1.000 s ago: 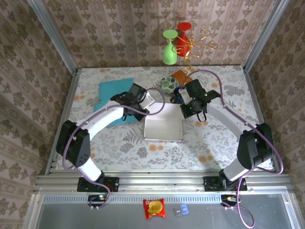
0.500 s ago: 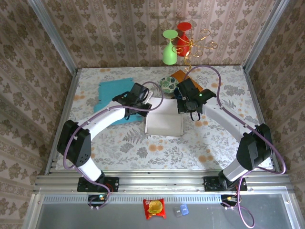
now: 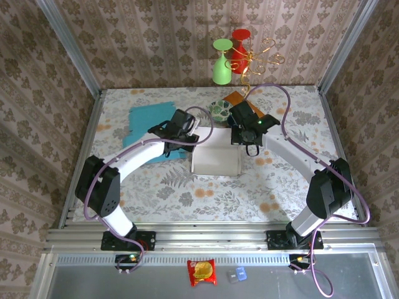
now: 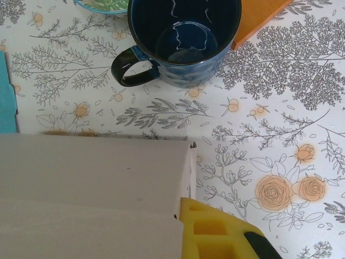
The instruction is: Fold the paper box
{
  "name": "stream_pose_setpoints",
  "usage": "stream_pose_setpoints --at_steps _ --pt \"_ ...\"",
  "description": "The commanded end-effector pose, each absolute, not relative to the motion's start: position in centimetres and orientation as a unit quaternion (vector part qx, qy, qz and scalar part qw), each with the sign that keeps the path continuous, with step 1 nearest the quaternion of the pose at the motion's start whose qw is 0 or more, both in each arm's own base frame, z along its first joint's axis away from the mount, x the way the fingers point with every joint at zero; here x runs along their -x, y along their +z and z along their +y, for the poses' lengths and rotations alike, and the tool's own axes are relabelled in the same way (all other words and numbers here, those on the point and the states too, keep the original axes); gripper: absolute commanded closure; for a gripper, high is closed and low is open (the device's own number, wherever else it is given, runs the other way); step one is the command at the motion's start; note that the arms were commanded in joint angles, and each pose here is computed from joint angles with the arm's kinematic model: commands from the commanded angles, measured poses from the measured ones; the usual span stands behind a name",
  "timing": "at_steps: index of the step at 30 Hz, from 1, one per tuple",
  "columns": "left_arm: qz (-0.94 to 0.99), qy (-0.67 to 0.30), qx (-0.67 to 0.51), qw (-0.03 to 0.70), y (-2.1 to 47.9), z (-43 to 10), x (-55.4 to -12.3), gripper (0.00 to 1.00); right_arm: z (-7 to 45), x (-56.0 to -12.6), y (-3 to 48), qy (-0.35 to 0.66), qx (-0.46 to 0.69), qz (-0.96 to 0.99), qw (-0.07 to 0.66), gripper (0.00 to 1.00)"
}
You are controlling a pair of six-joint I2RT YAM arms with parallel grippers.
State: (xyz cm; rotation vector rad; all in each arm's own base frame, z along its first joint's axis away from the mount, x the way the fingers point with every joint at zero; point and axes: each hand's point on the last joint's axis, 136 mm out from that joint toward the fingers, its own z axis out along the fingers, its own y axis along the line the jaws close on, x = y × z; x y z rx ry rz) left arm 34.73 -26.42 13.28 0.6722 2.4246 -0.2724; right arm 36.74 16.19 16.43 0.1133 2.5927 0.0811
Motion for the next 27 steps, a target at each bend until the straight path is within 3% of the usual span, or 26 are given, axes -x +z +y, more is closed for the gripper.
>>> stream_pose_setpoints --at_steps 1,11,27 --pt "0.909 -0.141 -0.252 0.302 13.1 -27.6 -33.7 1.0 17.8 -36.9 16.5 0.073 -0.063 0.952 0.29 1.0" --pt "0.883 -0.177 -0.231 0.368 12.5 -27.3 -32.5 1.0 19.6 -34.8 18.1 0.125 -0.051 0.915 0.379 1.0" --pt "0.896 -0.192 -0.196 0.351 10.7 -28.3 -31.1 1.0 19.5 -33.3 16.7 0.116 -0.047 0.912 0.39 1.0"
